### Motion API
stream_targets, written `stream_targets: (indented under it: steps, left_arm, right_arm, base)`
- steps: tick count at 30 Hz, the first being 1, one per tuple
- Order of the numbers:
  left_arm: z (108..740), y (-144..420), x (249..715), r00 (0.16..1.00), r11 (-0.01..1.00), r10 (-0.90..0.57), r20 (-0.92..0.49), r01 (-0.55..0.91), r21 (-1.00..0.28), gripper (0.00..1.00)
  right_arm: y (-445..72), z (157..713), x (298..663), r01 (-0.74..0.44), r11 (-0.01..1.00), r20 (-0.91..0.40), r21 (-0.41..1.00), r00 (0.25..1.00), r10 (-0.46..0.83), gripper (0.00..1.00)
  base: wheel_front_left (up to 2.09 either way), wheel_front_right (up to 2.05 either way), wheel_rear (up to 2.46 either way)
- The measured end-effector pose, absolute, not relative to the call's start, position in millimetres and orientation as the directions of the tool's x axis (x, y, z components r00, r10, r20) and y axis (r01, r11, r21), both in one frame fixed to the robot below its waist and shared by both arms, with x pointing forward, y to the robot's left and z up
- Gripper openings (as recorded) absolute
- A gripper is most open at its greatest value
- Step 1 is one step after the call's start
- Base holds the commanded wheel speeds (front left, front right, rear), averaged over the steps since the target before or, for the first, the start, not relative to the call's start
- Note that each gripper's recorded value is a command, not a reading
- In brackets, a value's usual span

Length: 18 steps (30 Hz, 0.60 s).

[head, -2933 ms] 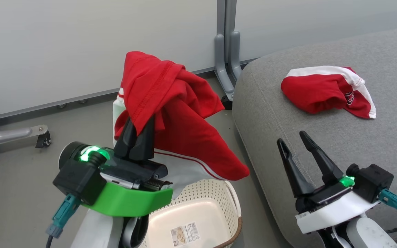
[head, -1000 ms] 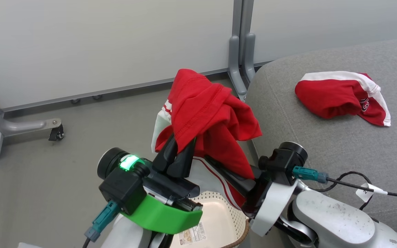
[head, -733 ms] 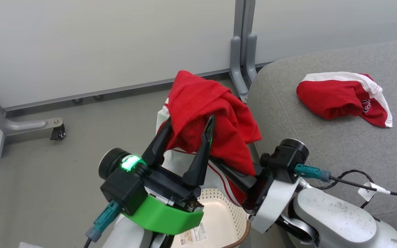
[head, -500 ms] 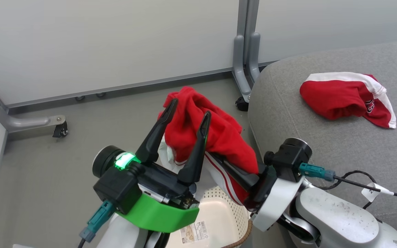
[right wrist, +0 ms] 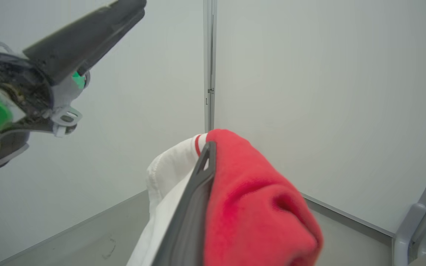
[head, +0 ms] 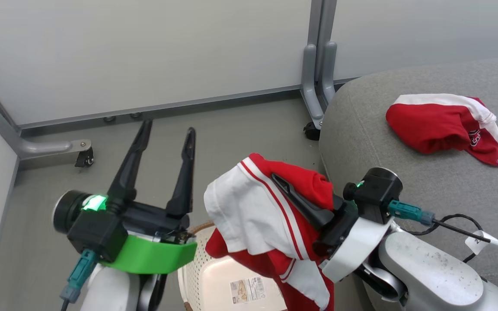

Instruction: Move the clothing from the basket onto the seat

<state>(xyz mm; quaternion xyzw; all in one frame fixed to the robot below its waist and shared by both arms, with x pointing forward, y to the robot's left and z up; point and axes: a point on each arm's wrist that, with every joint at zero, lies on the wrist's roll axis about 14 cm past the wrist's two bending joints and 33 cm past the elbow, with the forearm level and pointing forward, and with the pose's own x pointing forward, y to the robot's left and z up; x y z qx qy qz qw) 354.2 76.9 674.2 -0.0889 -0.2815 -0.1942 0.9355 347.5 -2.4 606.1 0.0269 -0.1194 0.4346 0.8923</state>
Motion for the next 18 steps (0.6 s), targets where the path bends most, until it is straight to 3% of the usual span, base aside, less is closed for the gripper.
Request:
stream_targets:
  steps: [7, 18]
  left_arm:
    - [626, 129, 361, 0.878, 0.968, -0.198, 0.436, 0.245, -0.053, 1.0]
    - [540, 176, 343, 0.979, 0.993, -0.063, 0.194, 0.082, -0.089, 1.0]
  right_arm:
    - [-13, 613, 354, -0.755, 0.653, 0.266, -0.053, 0.62, 0.738, 0.0]
    - [-26, 616, 356, -0.721, 0.691, 0.29, -0.047, 0.652, 0.7, 0.0]
  base:
    - [0.0, 0.0, 0.0]
    - [0.0, 0.0, 0.0]
